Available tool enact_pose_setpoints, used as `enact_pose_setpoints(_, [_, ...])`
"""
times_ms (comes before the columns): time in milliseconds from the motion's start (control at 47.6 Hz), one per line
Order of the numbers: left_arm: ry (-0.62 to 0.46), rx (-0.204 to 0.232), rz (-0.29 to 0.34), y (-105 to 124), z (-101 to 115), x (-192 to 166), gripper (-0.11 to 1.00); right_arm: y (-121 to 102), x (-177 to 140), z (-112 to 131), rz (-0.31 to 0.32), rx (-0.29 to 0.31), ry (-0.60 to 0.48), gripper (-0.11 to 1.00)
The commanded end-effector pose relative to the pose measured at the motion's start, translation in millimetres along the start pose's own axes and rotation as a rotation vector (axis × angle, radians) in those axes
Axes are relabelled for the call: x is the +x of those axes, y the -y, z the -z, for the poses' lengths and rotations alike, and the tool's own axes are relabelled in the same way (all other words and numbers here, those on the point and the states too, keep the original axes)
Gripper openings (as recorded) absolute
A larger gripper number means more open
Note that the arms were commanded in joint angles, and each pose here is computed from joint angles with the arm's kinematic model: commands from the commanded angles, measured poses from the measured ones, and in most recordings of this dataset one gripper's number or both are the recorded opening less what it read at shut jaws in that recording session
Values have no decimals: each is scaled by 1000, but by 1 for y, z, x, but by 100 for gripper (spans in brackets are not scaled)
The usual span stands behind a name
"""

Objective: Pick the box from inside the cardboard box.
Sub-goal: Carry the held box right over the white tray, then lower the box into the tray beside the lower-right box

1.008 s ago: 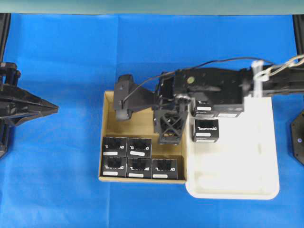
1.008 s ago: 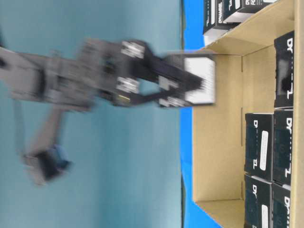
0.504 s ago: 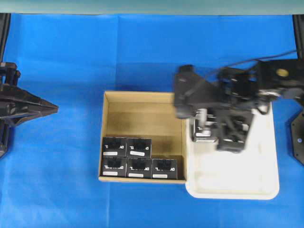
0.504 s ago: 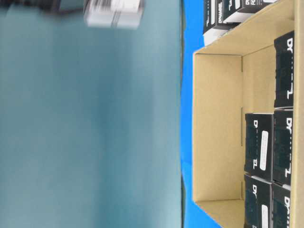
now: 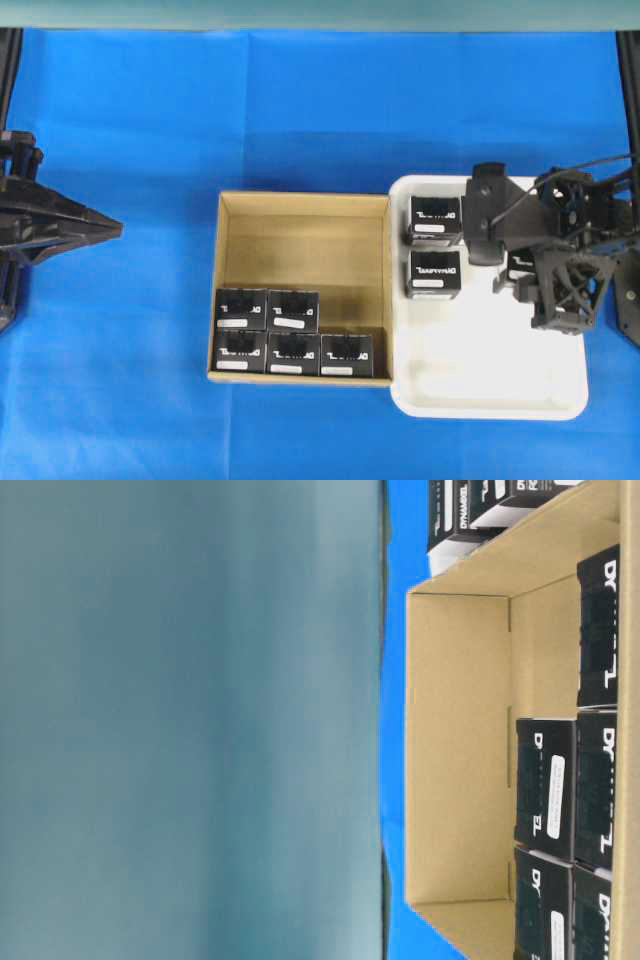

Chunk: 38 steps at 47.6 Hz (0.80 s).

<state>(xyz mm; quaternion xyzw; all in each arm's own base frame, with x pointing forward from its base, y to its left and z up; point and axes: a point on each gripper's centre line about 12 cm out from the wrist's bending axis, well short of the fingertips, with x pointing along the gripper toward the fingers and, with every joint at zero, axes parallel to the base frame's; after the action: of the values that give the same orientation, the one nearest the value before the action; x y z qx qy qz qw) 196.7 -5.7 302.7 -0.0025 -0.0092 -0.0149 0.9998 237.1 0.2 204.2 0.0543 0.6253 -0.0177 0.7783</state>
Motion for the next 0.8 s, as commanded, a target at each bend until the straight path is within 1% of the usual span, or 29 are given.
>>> enact_pose_setpoints(0, [29,3,2,0,-12,2,0,0,12,3,-1,-3,15,62])
enact_pose_setpoints(126, [31,3,2,0,-12,2,0,2,30,11,1,3,35,62])
enact_pose_setpoints(315, [31,3,2,0,-12,2,0,4,47,17,5,3,54,62])
enact_pose_setpoints(420, [31,3,4,1,-12,2,0,5,54,14,12,-5,62,62])
enact_pose_setpoints(672, [31,3,2,0,-12,2,0,7,74,5,25,-27,18,62])
enact_pose_setpoints(777, [32,3,2,0,-13,2,0,8,78,-1,28,-32,18,62])
